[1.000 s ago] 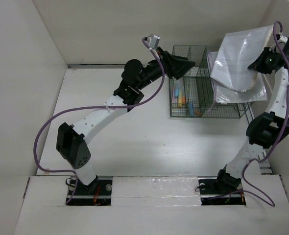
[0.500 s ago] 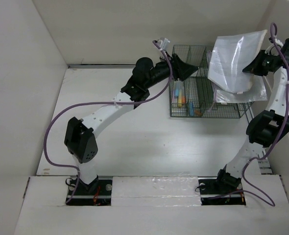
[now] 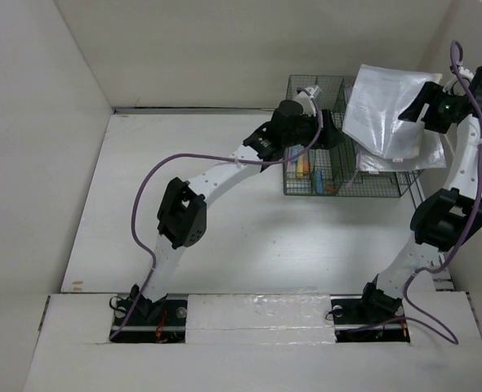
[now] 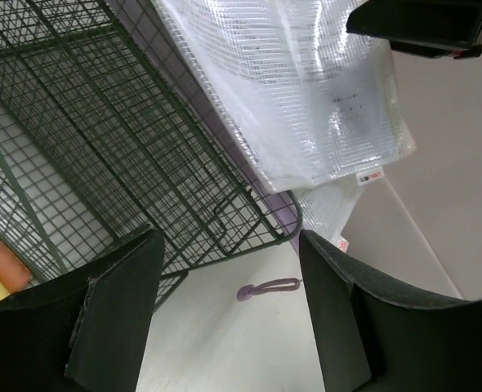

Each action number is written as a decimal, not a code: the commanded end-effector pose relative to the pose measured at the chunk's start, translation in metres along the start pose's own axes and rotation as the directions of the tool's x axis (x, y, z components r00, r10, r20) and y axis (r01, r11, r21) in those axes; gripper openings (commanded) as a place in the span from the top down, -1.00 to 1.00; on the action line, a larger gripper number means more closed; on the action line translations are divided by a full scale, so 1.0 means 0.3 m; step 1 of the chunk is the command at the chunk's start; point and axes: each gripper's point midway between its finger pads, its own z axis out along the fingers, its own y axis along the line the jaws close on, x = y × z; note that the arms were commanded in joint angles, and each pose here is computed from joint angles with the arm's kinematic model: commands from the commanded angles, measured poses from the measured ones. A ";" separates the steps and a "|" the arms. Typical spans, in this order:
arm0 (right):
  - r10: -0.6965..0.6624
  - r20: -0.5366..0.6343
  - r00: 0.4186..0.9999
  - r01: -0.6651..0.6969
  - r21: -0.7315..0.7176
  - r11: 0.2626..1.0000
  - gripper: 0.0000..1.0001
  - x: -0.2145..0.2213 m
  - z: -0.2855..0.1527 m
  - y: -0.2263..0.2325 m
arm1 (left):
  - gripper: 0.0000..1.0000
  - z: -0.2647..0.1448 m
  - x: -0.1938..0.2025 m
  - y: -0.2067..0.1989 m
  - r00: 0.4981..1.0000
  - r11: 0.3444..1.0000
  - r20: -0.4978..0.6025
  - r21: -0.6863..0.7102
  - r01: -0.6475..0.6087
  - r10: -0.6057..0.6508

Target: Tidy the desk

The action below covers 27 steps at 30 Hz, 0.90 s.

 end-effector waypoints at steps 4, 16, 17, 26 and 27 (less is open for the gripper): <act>-0.075 0.265 0.961 0.037 0.146 0.989 -0.56 -0.182 -0.238 0.060 | -0.26 -0.081 -0.219 -0.225 0.989 0.989 0.145 0.142 -0.034 0.013; -0.035 0.583 0.812 -0.082 0.173 0.981 -0.72 -0.126 -0.476 0.081 | -0.20 -0.055 -0.168 -0.180 0.977 0.980 0.197 0.194 0.048 -0.087; -0.024 0.583 0.812 -0.082 0.155 0.984 -0.72 -0.095 -0.467 0.096 | -0.19 -0.043 -0.166 -0.169 0.978 0.983 0.190 0.177 0.053 -0.087; -0.079 0.610 0.788 0.059 0.052 0.997 -0.63 0.031 -0.493 0.306 | -0.11 -0.017 -0.109 -0.167 0.973 0.958 0.181 0.272 0.088 -0.141; -0.074 0.592 0.802 0.056 0.048 0.997 -0.62 0.064 -0.460 0.289 | -0.10 -0.024 -0.119 -0.172 0.969 0.956 0.196 0.280 0.090 -0.149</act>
